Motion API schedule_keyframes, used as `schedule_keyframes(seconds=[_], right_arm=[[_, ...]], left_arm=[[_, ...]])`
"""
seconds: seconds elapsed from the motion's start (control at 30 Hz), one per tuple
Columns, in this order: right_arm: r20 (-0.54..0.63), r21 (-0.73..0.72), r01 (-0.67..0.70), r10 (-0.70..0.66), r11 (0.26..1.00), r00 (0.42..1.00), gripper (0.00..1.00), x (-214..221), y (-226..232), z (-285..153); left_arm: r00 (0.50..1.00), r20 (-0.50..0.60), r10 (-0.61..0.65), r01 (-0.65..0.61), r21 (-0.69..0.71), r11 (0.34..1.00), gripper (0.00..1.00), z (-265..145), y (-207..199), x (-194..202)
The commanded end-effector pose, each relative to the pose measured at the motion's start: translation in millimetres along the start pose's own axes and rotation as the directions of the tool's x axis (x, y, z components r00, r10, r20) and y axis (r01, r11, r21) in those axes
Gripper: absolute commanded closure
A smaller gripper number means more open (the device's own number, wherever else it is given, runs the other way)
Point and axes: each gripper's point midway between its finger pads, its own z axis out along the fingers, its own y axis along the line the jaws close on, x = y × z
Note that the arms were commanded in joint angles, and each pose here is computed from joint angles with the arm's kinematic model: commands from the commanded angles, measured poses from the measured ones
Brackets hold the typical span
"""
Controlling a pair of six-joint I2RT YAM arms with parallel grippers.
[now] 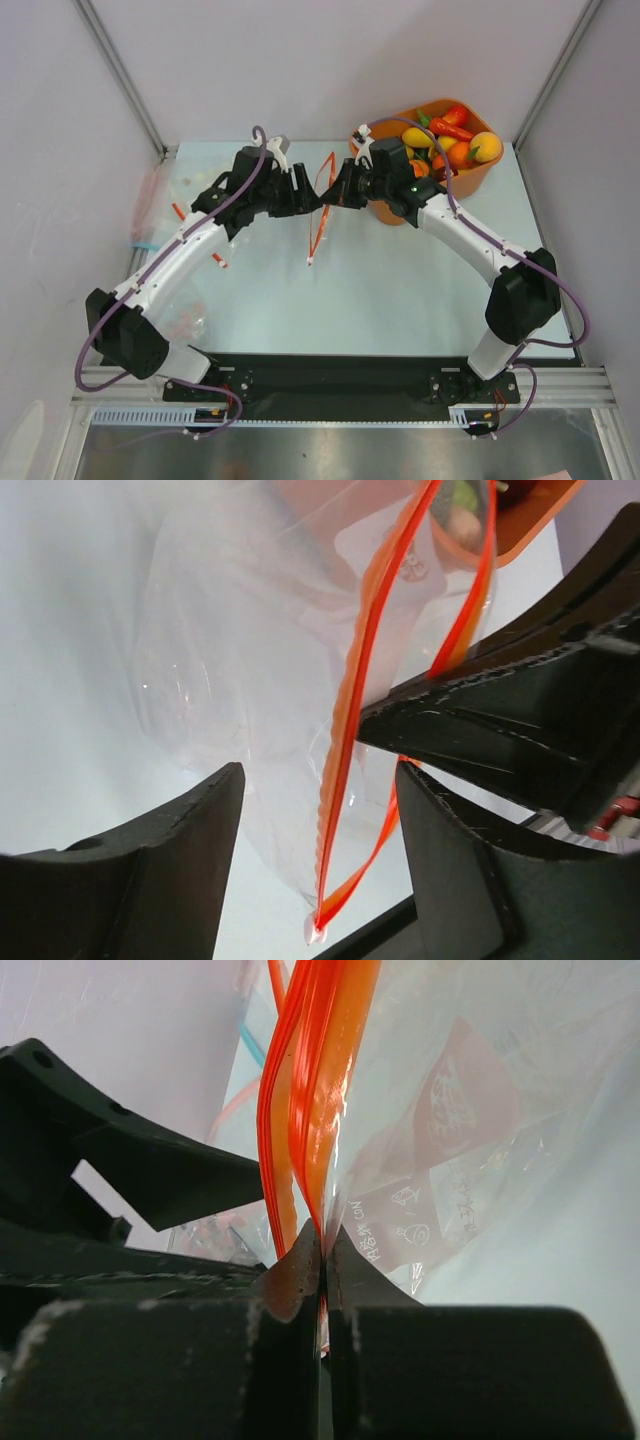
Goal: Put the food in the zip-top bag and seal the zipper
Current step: Open the zipper of the food storage bag at the center of the board.
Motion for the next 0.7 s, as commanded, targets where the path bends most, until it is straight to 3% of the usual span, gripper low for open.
schedule_keyframes(seconds=[0.0, 0.07, 0.2, 0.27, 0.3, 0.33, 0.4, 0.53, 0.57, 0.67], right_arm=[[0.059, -0.066, 0.030, -0.026, 0.997, 0.998, 1.00, -18, 23, -12], [0.060, -0.063, 0.029, -0.025, 0.998, 0.998, 1.00, -18, 22, -12], [0.055, -0.058, 0.026, -0.023, 0.998, 0.998, 1.00, -16, 20, -11], [0.052, -0.055, 0.024, -0.021, 0.998, 0.998, 1.00, -15, 19, -10], [0.052, -0.053, 0.025, -0.022, 0.998, 0.998, 1.00, -15, 18, -10], [0.048, -0.048, 0.022, -0.020, 0.999, 0.999, 1.00, -13, 17, -10], [0.045, -0.039, 0.005, -0.004, 0.999, 0.999, 0.99, -12, 11, -10], [0.056, -0.010, -0.011, 0.012, 1.000, 0.998, 0.81, -13, 0, -12], [0.059, 0.001, -0.014, 0.014, 1.000, 0.998, 0.72, -14, -4, -12], [0.057, 0.027, -0.025, 0.023, 0.999, 0.998, 0.69, -14, -10, -12]], left_arm=[[0.999, -0.016, 0.037, -0.037, 0.047, 0.998, 0.33, 4, -9, 3], [0.999, -0.016, 0.039, -0.038, 0.024, 0.999, 0.38, 11, -3, 6], [0.998, 0.010, 0.066, -0.066, -0.038, 0.997, 0.68, 19, 9, -1], [0.997, 0.019, 0.079, -0.078, -0.053, 0.996, 0.78, 24, 11, -5], [0.996, 0.021, 0.090, -0.088, -0.062, 0.994, 0.93, 25, 13, -6], [0.995, 0.031, 0.097, -0.094, -0.074, 0.993, 0.99, 24, 14, -11], [0.990, 0.074, 0.122, -0.114, -0.107, 0.988, 1.00, 19, 17, -21], [0.976, 0.135, 0.173, -0.146, -0.193, 0.970, 1.00, 0, 26, -36], [0.973, 0.135, 0.185, -0.152, -0.227, 0.962, 1.00, -4, 32, -37], [0.970, 0.124, 0.212, -0.176, -0.249, 0.952, 0.98, -11, 37, -34]])
